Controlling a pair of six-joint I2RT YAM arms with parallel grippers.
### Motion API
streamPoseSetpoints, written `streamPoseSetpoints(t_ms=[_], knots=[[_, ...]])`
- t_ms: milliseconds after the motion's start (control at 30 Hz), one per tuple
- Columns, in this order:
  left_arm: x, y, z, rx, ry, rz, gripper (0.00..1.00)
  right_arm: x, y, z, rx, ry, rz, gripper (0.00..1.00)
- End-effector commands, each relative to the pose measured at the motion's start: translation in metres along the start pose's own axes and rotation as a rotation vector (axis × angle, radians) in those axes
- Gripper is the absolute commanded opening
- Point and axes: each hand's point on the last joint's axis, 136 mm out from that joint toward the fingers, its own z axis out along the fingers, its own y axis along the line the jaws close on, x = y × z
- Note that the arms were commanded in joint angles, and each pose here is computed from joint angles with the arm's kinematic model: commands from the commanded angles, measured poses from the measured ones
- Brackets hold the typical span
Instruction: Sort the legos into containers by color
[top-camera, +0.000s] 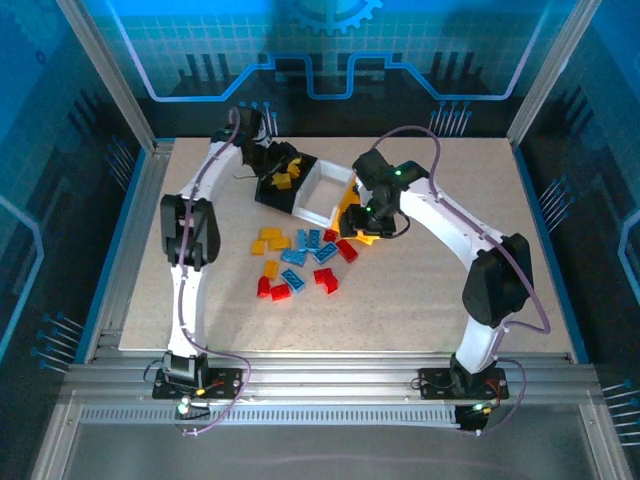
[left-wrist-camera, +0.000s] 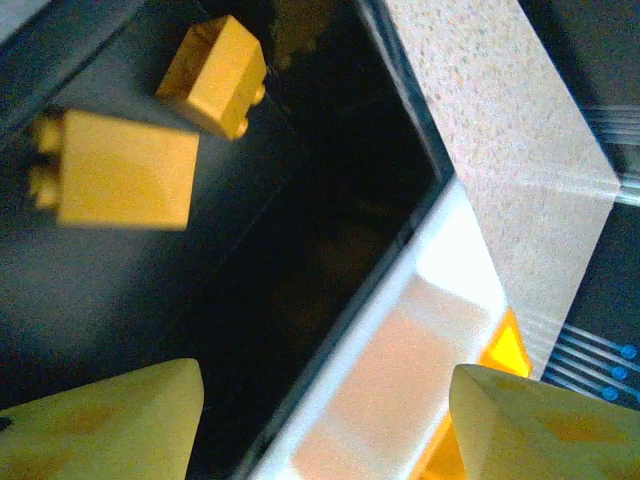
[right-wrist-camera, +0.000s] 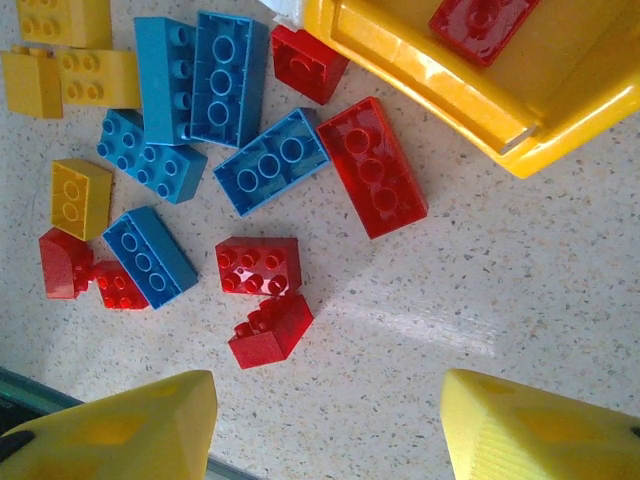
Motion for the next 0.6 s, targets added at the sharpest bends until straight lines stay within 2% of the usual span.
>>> streamPoseSetpoints(t_ms=[0,100,267,400,567], knots=[[0.028,-0.003,-0.064,-0.098,-0.030,0.147,0.67,0.009,0.010,-0.010,-0.004,-0.010,-0.018,0.62],[0.059,0.033,-0.089,-0.256,0.005,0.212,0.67,0.015,0.012,-0.008,-0.003,-0.007,-0.021,0.62],[0.114,0.097,-0.105,-0.474,0.120,0.334,0.67,0.023,0.016,-0.002,-0.004,0.003,-0.023,0.62],[0.146,0.124,-0.102,-0.491,0.206,0.390,0.67,0.029,0.019,0.004,0.002,0.016,-0.035,0.62],[0.160,0.144,-0.091,-0.515,0.251,0.415,0.66,0.037,0.019,0.010,0.020,0.030,-0.044,0.62]])
